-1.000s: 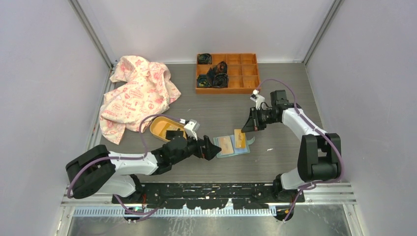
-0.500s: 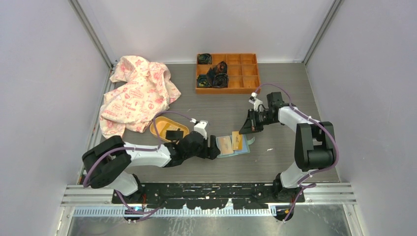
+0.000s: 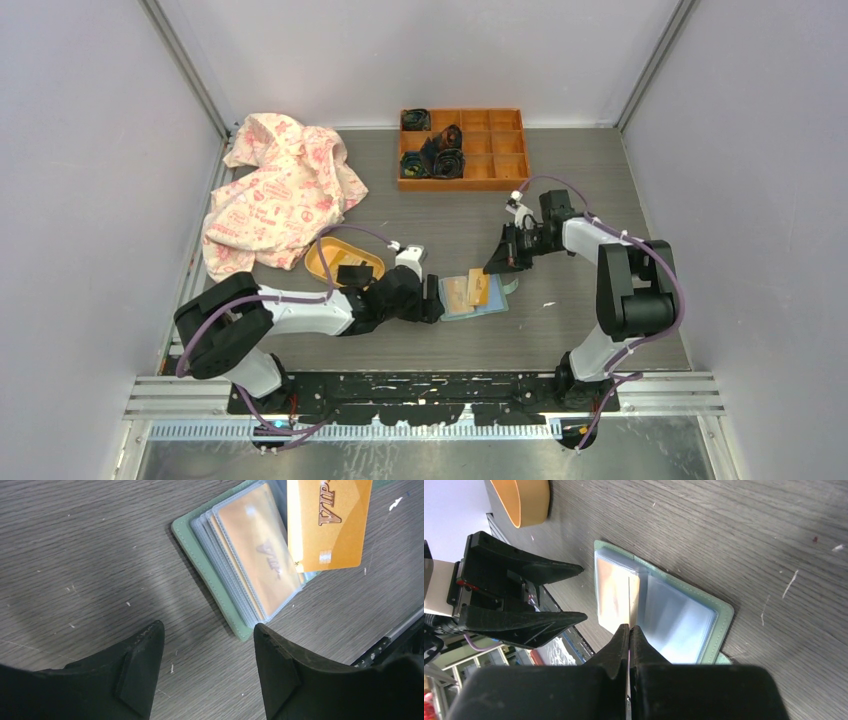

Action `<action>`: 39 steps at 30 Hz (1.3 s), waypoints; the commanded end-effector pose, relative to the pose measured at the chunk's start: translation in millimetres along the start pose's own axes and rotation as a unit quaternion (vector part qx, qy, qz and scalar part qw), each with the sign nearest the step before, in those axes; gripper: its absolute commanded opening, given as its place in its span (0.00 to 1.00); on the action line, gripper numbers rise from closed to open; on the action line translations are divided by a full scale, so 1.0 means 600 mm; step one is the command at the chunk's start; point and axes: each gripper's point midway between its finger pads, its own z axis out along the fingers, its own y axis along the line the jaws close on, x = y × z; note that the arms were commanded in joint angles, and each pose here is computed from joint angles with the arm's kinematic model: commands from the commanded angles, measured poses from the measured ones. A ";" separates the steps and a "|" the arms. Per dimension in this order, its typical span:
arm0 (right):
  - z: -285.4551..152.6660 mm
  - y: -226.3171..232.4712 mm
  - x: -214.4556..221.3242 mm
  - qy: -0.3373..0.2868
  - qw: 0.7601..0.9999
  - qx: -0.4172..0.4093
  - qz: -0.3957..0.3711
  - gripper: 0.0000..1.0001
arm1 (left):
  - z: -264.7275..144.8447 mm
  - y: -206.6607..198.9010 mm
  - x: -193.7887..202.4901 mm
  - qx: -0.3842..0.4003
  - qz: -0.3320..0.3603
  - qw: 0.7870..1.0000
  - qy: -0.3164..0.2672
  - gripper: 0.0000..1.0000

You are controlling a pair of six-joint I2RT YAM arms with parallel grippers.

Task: Put the credit cards into the card holder
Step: Insert the credit card into the card holder.

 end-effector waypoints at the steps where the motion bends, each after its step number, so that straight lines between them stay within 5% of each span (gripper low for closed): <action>1: 0.009 0.011 -0.009 -0.017 0.999 -0.022 0.016 0.01 | -0.002 -0.006 -0.031 -0.014 0.011 1.000 -0.026 0.66; 18: 0.007 -0.009 0.025 0.019 0.999 -0.004 0.051 0.01 | 0.003 -0.031 -0.056 -0.006 -0.004 1.000 0.002 0.64; 39: 0.020 -0.041 0.029 0.029 0.995 0.016 0.095 0.01 | 0.041 -0.004 -0.022 -0.060 0.027 0.996 0.067 0.40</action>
